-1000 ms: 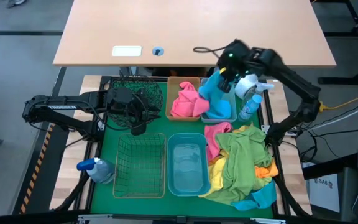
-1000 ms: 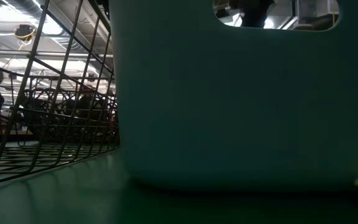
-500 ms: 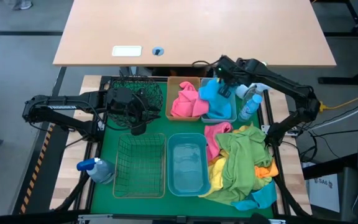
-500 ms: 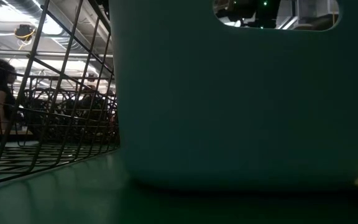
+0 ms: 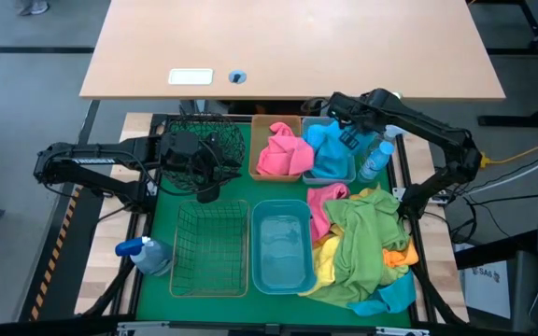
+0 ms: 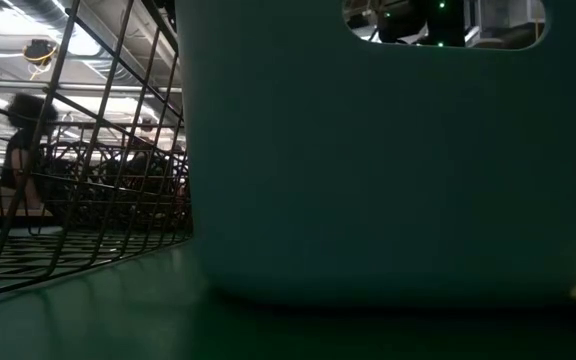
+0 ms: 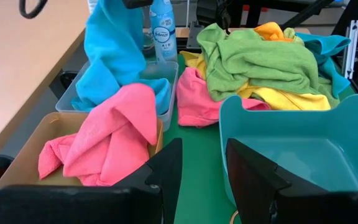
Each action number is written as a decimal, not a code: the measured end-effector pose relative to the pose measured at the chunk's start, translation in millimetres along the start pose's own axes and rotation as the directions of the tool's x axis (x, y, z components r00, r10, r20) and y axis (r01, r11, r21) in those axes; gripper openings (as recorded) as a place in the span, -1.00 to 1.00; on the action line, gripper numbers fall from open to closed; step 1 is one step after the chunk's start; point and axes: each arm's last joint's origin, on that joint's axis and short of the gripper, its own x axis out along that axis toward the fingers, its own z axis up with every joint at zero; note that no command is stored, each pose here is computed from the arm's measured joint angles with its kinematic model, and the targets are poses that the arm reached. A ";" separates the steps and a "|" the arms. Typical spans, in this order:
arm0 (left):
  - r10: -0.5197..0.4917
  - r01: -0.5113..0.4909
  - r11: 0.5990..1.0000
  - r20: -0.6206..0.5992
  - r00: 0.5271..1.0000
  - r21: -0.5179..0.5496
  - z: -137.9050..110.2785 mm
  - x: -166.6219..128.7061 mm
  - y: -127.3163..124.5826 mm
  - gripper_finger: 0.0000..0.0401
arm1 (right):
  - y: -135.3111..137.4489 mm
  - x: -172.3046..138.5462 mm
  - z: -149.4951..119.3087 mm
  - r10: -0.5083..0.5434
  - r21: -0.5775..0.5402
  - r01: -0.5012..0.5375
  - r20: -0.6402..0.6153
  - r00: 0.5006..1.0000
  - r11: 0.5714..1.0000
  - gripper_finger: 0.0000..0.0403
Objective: Sort microfiber towel by color & place in baskets
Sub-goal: Put the blue towel into the transparent bin
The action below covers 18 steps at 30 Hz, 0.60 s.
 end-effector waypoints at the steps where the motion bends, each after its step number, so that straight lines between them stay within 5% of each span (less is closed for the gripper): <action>1: 0.000 0.000 1.000 0.000 1.000 0.000 0.0 0.0 0.0 -0.41 | 1.6 0.0 1.0 0.048 0.003 -0.048 0.002 0.999 0.999 -0.97; 8: 0.000 0.000 1.000 0.000 1.000 0.000 0.0 0.0 0.0 -0.41 | 16.7 1.9 15.3 0.371 -0.003 -0.373 0.099 0.923 0.928 -0.97; 18: 0.000 0.000 1.000 0.000 1.000 -0.001 0.0 0.0 0.0 -0.41 | 51.0 42.1 23.6 0.545 -0.046 -0.549 0.210 0.811 0.835 -0.97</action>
